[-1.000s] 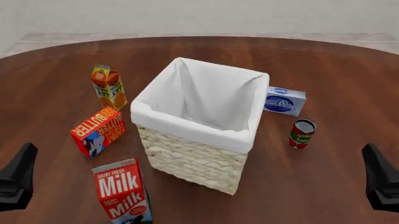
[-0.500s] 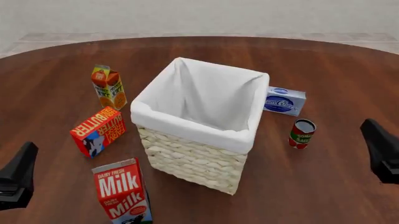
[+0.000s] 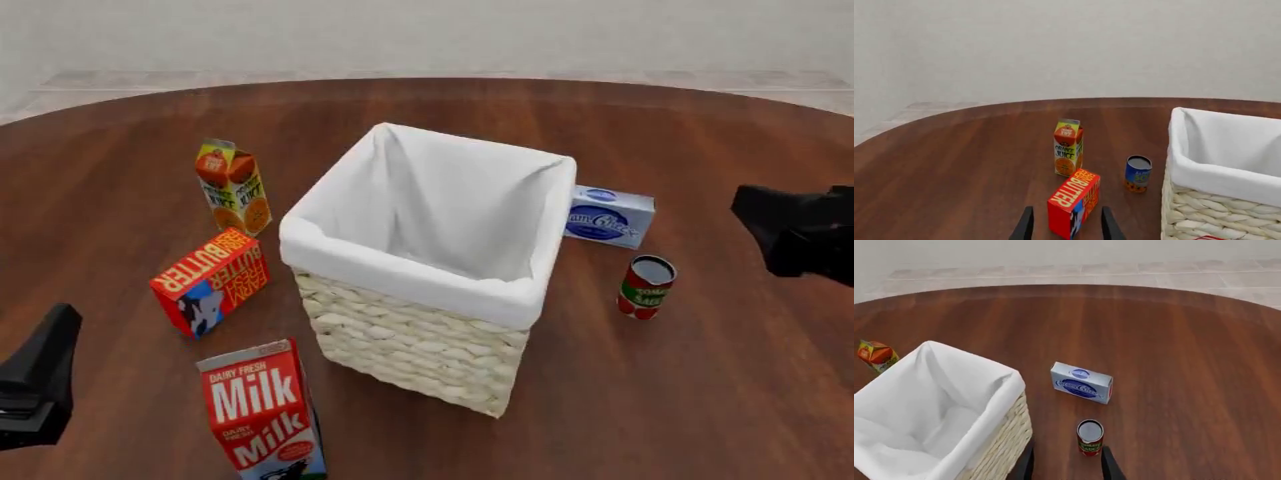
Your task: Pick up the tomato sauce, and put it in the basket.
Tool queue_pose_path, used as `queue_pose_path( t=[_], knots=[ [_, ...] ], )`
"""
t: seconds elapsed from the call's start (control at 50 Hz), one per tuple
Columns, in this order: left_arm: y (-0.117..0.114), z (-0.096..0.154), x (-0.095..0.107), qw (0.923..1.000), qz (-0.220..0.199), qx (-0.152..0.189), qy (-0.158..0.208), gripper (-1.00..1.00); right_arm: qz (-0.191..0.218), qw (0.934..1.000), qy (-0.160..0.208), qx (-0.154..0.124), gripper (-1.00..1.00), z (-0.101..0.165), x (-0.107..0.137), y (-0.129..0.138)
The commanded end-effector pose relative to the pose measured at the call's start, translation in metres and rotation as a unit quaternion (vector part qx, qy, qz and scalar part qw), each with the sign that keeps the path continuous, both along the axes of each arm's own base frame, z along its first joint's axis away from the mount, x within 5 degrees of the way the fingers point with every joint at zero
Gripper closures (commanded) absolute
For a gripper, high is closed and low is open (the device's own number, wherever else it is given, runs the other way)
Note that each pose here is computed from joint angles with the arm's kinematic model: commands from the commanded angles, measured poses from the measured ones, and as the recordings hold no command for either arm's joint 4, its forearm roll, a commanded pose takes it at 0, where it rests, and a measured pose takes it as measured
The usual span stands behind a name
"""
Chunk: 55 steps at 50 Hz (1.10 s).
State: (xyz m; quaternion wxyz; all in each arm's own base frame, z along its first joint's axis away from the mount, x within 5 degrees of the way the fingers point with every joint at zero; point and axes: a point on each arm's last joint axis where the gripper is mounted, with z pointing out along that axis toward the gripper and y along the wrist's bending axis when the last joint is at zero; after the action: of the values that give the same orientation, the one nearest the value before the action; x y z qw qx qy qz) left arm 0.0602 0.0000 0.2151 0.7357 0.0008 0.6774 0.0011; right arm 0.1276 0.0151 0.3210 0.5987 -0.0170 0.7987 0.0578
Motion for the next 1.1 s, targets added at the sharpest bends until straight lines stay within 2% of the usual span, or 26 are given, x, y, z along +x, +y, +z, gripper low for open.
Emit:
queue_pose_path(
  t=[0.02,0.04,0.1,0.18,0.28,0.56,0.64,1.1],
  knots=[
    [0.000,0.001,0.001,1.0000,0.000,0.000,0.000,-1.00,0.007,0.9979,0.062,-0.020,-1.00,0.016,0.032,0.005],
    [0.000,0.000,0.001,1.0000,0.000,-0.001,0.001,-1.00,0.004,0.9978,0.064,-0.019,-1.00,0.016,0.033,0.004],
    [0.000,0.001,0.001,1.0000,0.000,0.000,0.000,-1.00,0.012,0.9959,0.078,-0.044,-1.00,0.012,0.041,0.005],
    [0.000,0.000,0.000,1.0000,0.000,0.000,0.000,-1.00,0.013,0.9952,0.084,-0.048,-1.00,0.011,0.047,0.005],
    [0.000,0.001,0.000,1.0000,0.000,0.000,0.001,-1.00,0.007,0.9928,0.100,-0.066,-1.00,0.007,0.058,0.001],
    [0.000,-0.001,-0.001,1.0000,0.000,0.000,0.000,-1.00,-0.010,0.9893,0.127,-0.071,-1.00,-0.013,0.086,-0.006],
    [0.000,0.001,-0.001,1.0000,0.000,0.000,0.000,-1.00,-0.004,0.9872,0.137,-0.080,-1.00,-0.024,0.094,-0.005],
    [0.000,0.000,0.000,1.0000,0.000,0.000,0.000,-1.00,0.003,0.9824,0.167,-0.083,-1.00,-0.060,0.123,-0.001]
  ],
)
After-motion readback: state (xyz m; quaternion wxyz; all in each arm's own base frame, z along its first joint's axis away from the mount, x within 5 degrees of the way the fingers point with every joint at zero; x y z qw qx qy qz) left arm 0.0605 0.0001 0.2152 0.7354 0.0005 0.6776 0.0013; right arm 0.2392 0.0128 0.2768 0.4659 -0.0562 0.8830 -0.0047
